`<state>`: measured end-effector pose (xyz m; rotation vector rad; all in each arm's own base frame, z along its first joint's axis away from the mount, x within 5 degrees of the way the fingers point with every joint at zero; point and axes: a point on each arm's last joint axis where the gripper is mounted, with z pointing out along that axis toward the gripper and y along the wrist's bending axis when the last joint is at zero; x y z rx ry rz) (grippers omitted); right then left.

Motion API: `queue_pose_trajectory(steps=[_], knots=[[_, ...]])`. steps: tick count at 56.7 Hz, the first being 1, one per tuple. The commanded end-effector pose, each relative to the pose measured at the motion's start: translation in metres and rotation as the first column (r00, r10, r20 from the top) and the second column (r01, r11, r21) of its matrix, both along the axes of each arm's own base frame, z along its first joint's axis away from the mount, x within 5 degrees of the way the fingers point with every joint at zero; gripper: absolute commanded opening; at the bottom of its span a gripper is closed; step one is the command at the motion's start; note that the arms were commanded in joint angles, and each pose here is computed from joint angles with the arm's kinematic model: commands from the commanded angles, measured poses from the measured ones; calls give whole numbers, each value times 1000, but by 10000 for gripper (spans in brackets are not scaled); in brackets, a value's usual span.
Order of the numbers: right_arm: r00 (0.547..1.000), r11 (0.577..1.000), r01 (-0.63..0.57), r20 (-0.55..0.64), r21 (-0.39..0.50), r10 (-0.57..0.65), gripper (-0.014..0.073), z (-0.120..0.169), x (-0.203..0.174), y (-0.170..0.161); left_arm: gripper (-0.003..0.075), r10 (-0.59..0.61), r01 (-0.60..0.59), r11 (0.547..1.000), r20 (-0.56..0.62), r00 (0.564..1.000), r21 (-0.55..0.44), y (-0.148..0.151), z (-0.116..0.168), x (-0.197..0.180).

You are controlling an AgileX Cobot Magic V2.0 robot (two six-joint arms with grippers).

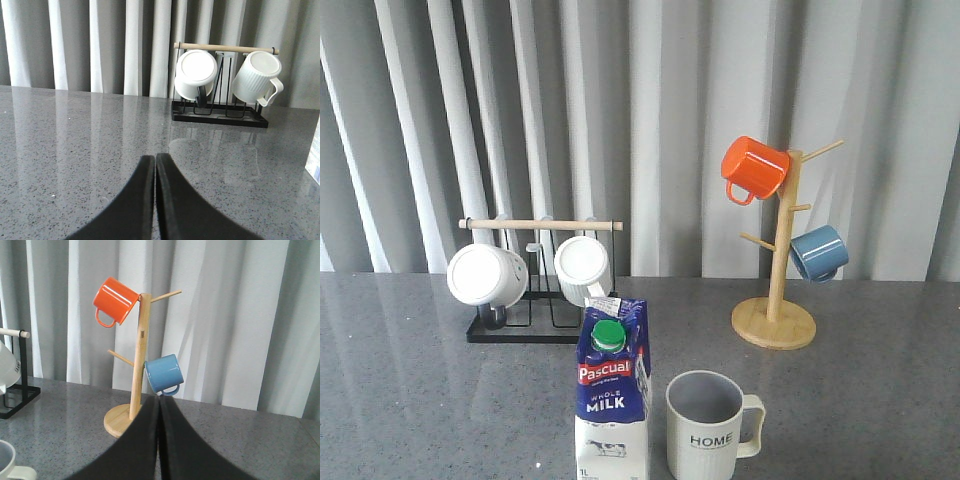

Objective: Place milk next to cup

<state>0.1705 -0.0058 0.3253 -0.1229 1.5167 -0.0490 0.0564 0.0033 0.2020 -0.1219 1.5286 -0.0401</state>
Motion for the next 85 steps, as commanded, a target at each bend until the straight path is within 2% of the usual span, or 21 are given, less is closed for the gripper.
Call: queue_pose_trajectory(steps=[1,53,61,69,78,85], knots=[[996,1000,-28,85,-9,28,-8,16,0,2,-7,-12,14,1000,96,995,-21,-1,12,-2],[996,1000,-26,82,-9,26,-8,15,0,2,-7,-12,14,1000,96,995,-21,-1,12,-2],[994,1000,-3,111,-4,4,-8,19,-16,2,-7,-12,14,1000,96,995,-21,-1,12,-2],[994,998,6,110,65,-13,-8,3,-33,5,-7,-12,14,1000,96,995,-21,-1,12,-2],[996,999,23,90,41,-27,-8,-26,-58,8,-7,-12,14,1000,96,995,-21,-1,12,-2],[994,994,34,102,102,-44,-8,-50,-79,6,-7,-12,14,1000,96,995,-21,-1,12,-2]])
